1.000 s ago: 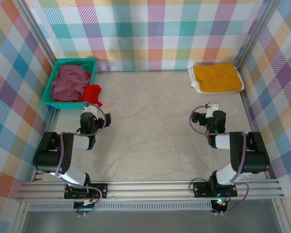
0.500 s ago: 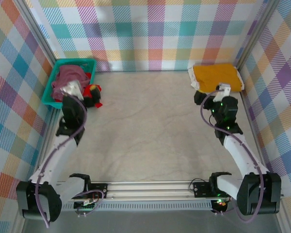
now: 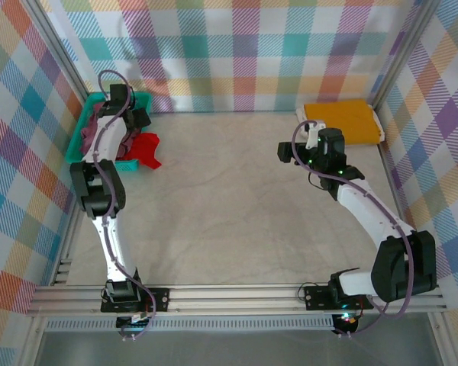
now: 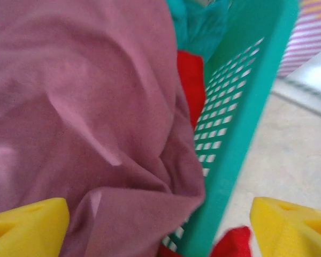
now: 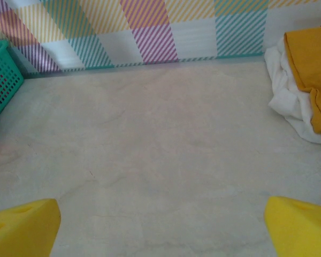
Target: Fold and stack the t-shirts
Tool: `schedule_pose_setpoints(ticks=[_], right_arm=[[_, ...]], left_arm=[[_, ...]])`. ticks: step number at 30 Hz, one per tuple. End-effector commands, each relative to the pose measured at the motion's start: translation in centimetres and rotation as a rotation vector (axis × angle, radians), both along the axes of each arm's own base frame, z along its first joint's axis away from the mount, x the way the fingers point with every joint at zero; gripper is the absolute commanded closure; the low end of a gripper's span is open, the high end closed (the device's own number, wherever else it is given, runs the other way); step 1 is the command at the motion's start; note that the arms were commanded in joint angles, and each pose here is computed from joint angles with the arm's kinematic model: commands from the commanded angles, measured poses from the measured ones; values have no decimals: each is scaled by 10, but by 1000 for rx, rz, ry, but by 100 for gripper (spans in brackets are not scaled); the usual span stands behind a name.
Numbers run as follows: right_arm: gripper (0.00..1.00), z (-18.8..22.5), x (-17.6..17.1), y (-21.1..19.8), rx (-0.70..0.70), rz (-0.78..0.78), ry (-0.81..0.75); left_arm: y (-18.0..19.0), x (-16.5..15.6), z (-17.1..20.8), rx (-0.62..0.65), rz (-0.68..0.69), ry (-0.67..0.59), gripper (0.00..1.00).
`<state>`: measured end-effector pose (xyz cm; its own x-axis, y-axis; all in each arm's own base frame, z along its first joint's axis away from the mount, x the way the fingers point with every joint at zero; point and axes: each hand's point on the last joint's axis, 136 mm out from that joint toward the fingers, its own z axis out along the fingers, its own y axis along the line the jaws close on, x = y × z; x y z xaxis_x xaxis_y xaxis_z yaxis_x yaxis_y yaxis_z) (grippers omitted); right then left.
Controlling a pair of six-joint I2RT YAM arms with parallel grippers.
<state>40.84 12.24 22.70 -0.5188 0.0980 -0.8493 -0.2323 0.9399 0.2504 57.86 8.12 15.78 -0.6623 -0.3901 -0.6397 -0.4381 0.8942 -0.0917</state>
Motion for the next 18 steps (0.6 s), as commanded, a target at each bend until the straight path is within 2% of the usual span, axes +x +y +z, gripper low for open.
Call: schedule_pose_setpoints(ticks=[1,3,4,6,9,13,15,18], right_arm=[[2,9,-8,-2,-31,11,-20],[2,6,-10,-4,-42,5,-20],[1,6,-12,-5,-45,3,-14],[1,6,-14,-5,-46,4,-9],[1,5,-15,-6,-44,5,-8],[0,7,-15,-6,-35,1,-8],[0,9,-15,-6,-34,0,-15],[0,13,-14,-6,-34,-5,-22]], left_arm=[[7,-10,10,-17,8,42,19],[12,-9,2,-4,20,50,27],[15,-9,1,-1,25,55,35],[18,-10,3,-2,30,52,64],[21,-12,14,22,27,30,86],[34,-17,28,22,50,17,100],[39,-22,43,30,62,-5,100],[35,-30,92,38,59,-119,100]])
